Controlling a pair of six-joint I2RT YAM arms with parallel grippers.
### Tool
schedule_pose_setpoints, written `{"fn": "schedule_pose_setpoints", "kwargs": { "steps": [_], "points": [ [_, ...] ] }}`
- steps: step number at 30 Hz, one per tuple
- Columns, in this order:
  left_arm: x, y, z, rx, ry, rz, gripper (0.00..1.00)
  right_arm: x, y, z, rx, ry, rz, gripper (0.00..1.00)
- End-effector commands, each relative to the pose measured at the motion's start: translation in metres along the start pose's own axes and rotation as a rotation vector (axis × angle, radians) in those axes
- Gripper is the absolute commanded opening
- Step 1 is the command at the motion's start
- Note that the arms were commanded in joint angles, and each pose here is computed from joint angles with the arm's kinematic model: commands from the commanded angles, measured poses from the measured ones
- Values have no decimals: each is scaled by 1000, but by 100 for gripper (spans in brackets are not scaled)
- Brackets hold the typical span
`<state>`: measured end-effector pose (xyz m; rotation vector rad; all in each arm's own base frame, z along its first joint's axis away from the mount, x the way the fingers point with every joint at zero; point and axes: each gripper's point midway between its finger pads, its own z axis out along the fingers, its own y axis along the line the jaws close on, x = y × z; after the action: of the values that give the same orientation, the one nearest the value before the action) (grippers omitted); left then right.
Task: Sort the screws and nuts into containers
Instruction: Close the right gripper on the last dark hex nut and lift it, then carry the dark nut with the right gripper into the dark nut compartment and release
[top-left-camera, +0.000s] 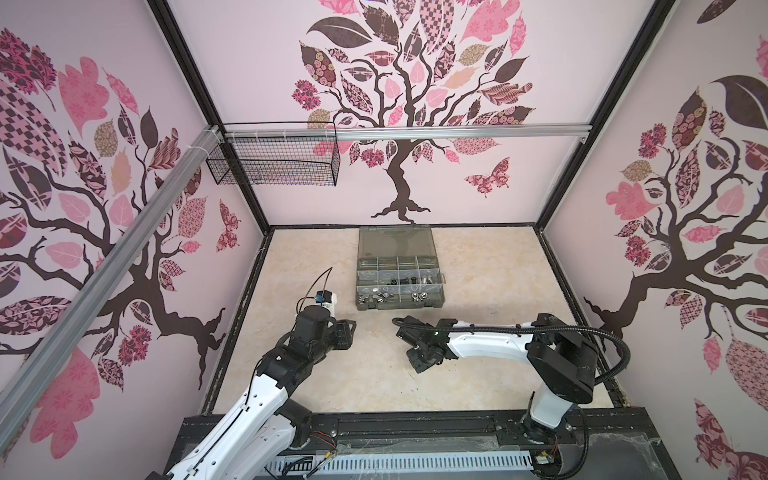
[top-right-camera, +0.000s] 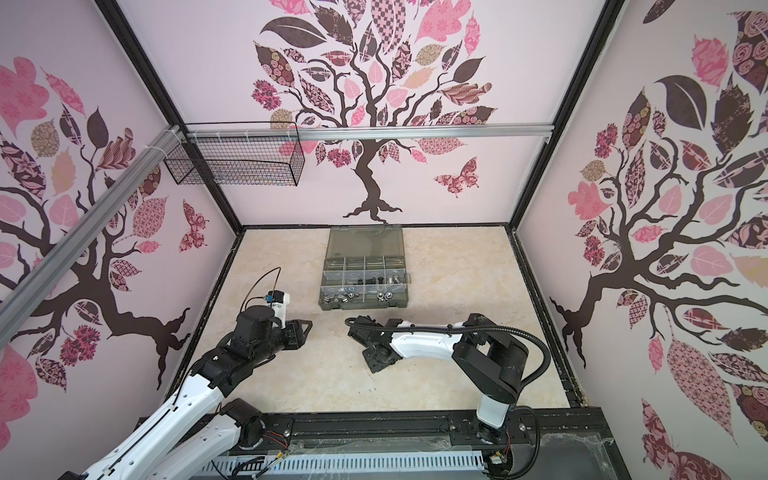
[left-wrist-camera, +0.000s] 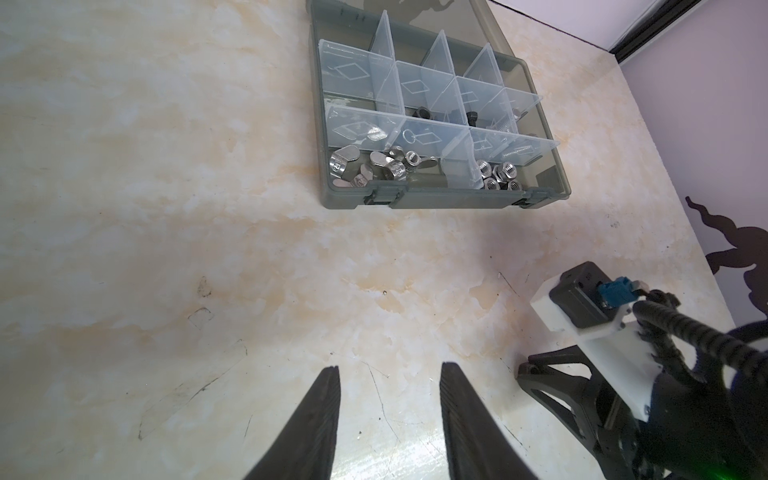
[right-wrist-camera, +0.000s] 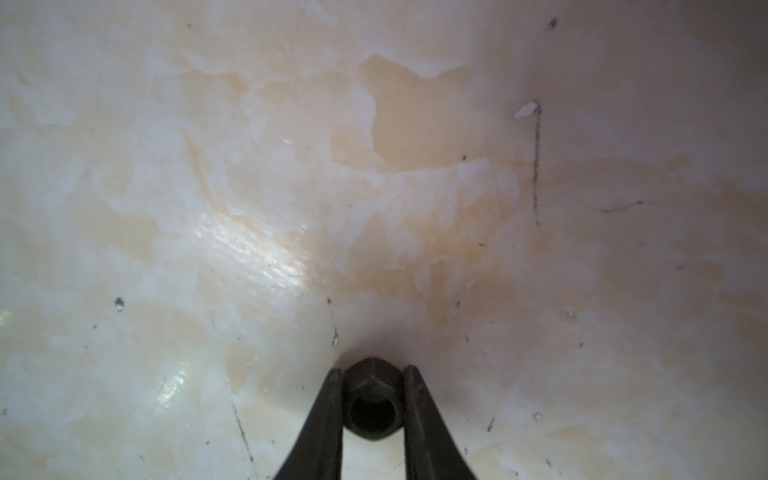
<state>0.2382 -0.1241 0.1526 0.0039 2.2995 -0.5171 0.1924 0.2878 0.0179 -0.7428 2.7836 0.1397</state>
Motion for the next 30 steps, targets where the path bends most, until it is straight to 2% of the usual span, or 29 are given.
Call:
{"fn": "schedule_pose_setpoints", "kwargs": {
  "steps": [1,5,8,13,17,22,26,30],
  "points": [
    [5,1,4,11,6,-5,43,-1,0,1,23,11,-10,20],
    [4,0,4,12,3,-7,43,-8,2,-8,12,-17,-21,19],
    [4,0,3,11,4,-6,43,-32,1,-29,10,-94,-42,19],
    [3,-1,0,16,-2,-13,43,-111,-19,-72,-30,-260,-26,19],
    [2,-3,-1,28,-4,-23,43,-182,-40,-90,-30,-404,0,19],
    [2,-6,0,40,0,-38,43,-257,-59,-82,-50,-497,57,20],
    [4,-6,1,46,7,-51,43,-282,-59,-51,-35,-459,50,20],
    [5,-7,2,51,9,-55,42,-284,-57,-19,-31,-400,44,20]
  ]
}}
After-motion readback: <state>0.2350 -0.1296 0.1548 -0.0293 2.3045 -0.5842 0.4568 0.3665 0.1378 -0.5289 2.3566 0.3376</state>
